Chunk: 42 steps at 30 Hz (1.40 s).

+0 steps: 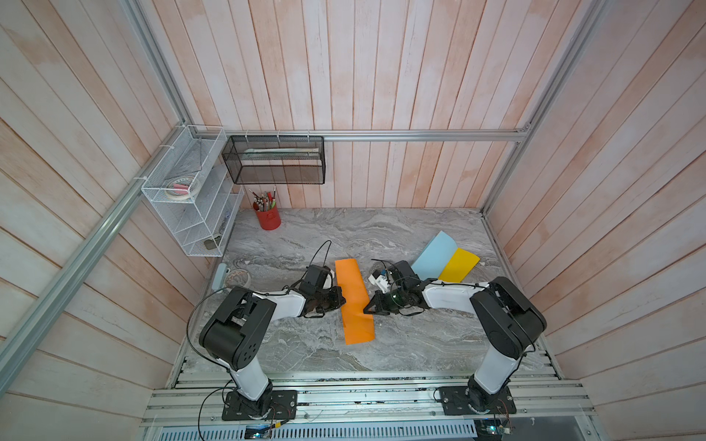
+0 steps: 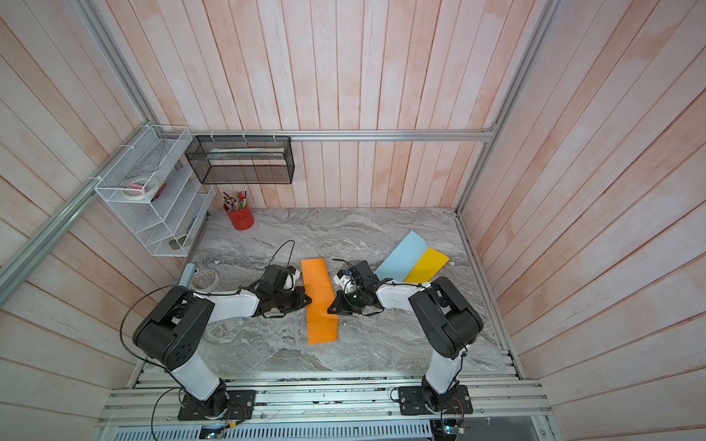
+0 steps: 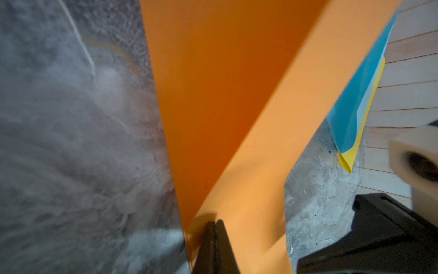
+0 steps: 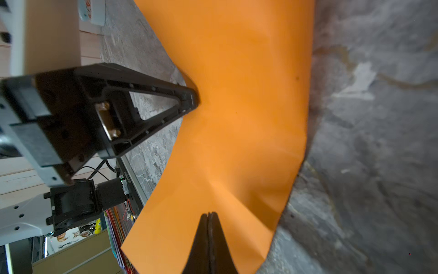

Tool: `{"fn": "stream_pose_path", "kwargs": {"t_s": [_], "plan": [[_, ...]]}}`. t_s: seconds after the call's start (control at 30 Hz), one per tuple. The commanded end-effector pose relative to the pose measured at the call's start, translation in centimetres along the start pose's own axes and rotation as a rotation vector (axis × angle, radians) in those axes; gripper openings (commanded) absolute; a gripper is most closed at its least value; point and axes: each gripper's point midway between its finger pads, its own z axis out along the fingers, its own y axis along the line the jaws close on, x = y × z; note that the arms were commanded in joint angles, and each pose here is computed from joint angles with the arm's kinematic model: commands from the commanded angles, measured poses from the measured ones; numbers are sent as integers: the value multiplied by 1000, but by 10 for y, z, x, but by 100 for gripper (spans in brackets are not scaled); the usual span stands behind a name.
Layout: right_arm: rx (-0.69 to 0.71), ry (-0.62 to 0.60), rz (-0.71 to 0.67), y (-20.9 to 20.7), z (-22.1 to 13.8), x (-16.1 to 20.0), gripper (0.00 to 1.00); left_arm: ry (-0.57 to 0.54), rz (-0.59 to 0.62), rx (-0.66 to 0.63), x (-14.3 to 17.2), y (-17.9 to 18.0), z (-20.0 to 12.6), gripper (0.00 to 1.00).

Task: Fold the rectangular paper in half along the long edge
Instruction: Fold the paper at the center of the board.

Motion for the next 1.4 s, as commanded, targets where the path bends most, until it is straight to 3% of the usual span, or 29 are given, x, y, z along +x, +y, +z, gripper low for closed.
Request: {"fn": "stream_pose_path", "kwargs": {"t_s": [0.0, 0.27, 0.47, 0.63, 0.83, 1.13, 1.37], "plan": [[21, 30, 58, -18, 3, 20, 0, 114, -44, -148, 37, 41, 8, 0], [101, 70, 129, -46, -17, 69, 0, 116, -44, -152, 36, 41, 9, 0], [61, 12, 57, -13, -28, 35, 0, 116, -42, -149, 34, 40, 9, 0], [35, 27, 17, 6, -15, 21, 0, 116, -42, -153, 34, 40, 8, 0], [36, 88, 68, -9, 2, 47, 0, 118, -43, -161, 35, 41, 8, 0], [112, 103, 185, -45, -18, 97, 0, 123, -40, -163, 36, 43, 9, 0], [59, 39, 91, -7, -24, 51, 0, 124, -45, -163, 38, 44, 9, 0]]}}
